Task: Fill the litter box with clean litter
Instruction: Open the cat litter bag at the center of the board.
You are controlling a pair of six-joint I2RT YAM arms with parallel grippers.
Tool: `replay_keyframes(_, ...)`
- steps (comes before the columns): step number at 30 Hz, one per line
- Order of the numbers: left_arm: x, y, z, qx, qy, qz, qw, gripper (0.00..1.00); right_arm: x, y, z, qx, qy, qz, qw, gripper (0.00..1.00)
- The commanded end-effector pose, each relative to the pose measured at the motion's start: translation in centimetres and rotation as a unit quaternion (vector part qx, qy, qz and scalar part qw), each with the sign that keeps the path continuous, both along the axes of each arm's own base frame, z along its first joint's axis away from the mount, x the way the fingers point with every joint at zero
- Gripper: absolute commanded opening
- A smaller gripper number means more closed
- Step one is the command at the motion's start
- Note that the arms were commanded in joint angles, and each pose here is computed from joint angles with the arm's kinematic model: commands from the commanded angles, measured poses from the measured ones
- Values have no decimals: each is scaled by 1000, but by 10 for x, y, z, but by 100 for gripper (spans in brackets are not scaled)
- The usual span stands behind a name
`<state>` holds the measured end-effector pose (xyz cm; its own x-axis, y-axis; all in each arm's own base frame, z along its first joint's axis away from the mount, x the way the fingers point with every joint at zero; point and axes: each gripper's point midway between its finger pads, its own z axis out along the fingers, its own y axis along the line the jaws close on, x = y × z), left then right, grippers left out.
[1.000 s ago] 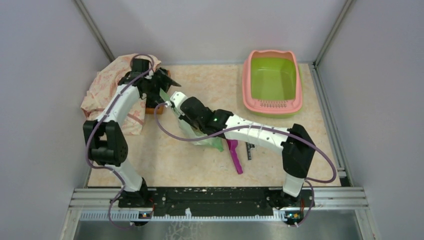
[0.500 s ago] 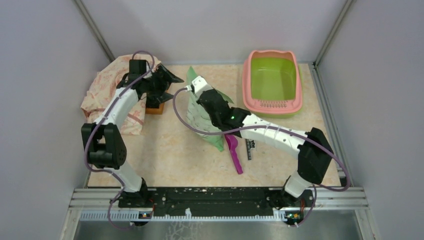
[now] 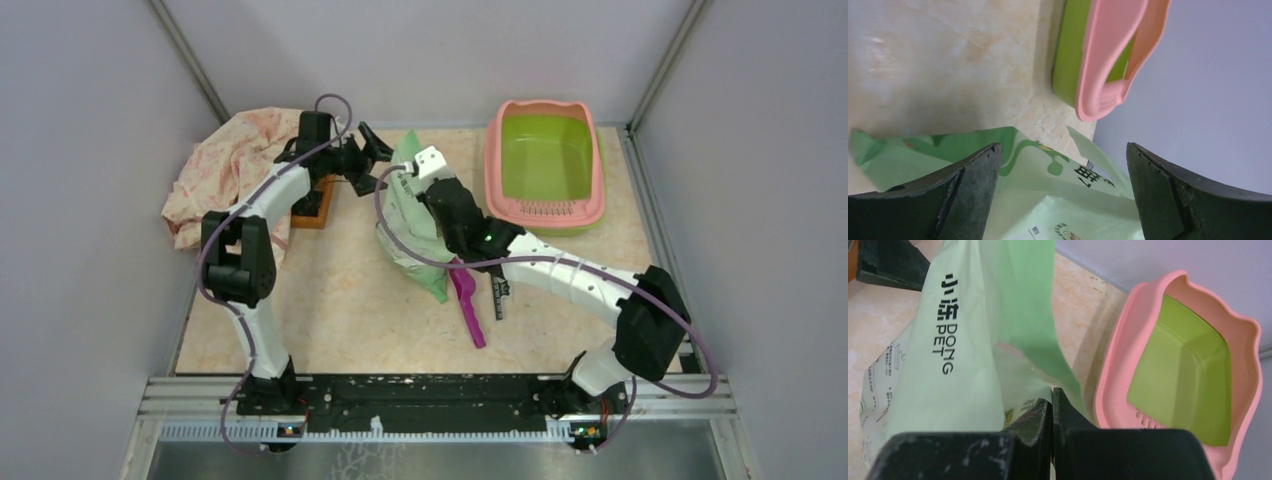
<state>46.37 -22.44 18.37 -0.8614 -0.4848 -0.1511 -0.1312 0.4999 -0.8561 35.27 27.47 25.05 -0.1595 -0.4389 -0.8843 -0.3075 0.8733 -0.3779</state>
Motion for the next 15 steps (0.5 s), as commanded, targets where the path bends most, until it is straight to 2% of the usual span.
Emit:
replay_keyframes(1, -6, -38, 48, -54, -83, -74, 992, 99, 5, -23, 47, 100, -24, -8, 995, 0)
replay_keyframes(11, -23, -41, 67, -51, -115, -91, 988, 89, 1, -19, 24, 127, 43, 41, 990, 0)
replay_keyframes(13, -27, -39, 62, -45, -113, -90, 989, 89, -6, -17, 28, 157, 67, 57, 984, 15)
replay_keyframes(15, -30, -38, 58, -41, -110, -89, 989, 89, -16, -20, 38, 175, 75, 69, 979, 24)
